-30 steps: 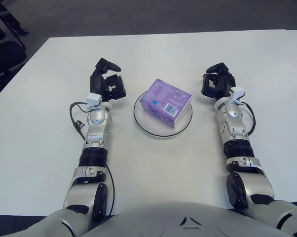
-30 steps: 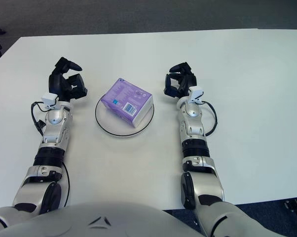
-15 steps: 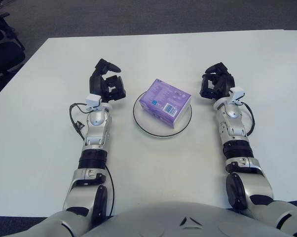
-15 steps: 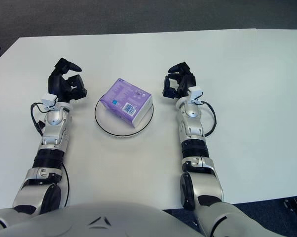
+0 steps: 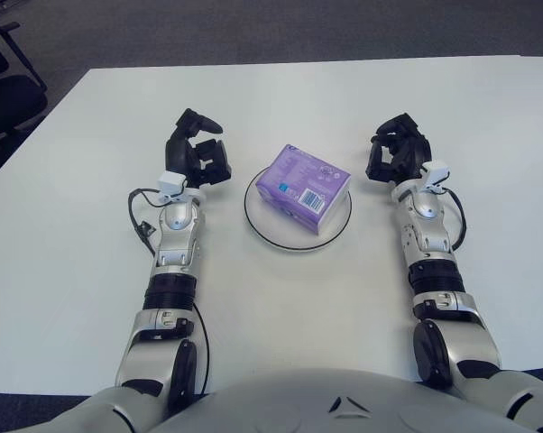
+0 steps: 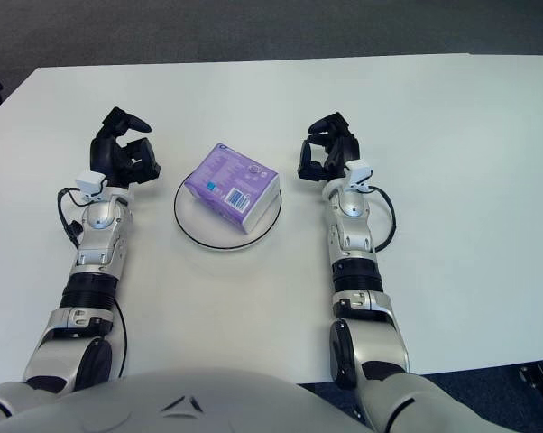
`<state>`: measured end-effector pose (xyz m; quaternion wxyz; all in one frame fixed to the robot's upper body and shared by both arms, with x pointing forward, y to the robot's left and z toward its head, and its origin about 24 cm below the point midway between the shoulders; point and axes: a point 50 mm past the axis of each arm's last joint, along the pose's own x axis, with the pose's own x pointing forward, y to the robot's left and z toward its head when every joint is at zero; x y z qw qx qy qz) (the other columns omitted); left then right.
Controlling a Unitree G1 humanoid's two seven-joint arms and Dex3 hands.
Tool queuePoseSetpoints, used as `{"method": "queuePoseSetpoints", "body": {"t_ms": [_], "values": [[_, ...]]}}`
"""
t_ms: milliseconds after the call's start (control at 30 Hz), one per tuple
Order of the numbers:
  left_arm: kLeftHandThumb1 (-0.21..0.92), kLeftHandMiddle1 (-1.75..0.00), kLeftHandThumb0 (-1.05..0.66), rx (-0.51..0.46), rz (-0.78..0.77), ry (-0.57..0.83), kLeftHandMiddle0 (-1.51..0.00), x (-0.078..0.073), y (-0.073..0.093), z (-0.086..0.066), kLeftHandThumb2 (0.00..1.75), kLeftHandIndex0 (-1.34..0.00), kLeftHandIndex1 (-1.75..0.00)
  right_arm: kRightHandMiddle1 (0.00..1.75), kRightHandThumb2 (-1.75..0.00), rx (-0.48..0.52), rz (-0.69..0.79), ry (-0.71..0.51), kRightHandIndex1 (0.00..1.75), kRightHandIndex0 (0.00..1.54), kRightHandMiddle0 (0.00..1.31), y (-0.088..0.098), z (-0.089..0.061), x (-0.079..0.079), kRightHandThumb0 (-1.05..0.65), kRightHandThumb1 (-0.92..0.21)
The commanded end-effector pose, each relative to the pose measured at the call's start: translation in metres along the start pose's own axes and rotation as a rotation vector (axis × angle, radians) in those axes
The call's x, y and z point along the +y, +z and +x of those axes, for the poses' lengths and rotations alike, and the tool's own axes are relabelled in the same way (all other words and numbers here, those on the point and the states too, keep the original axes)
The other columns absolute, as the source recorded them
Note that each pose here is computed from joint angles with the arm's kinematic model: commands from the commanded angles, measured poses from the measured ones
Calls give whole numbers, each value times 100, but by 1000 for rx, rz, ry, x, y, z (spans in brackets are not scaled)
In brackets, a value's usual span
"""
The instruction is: Put the tissue paper into the plate.
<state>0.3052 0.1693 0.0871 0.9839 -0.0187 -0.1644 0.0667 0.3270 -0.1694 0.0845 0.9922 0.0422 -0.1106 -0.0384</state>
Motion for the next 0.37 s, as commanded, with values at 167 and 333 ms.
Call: {"method": "queuePoseSetpoints", "body": {"t_ms": [167, 333], "values": [[36, -175, -47, 273, -27, 37, -132, 9, -52, -43, 126, -58, -175, 175, -152, 179, 8, -30, 169, 78, 49, -41, -34, -6, -1, -14], [36, -175, -47, 283, -18, 34, -132, 9, -53, -44, 127, -58, -175, 175, -152, 186, 4, -28, 170, 78, 49, -41, -34, -6, -1, -15]]}}
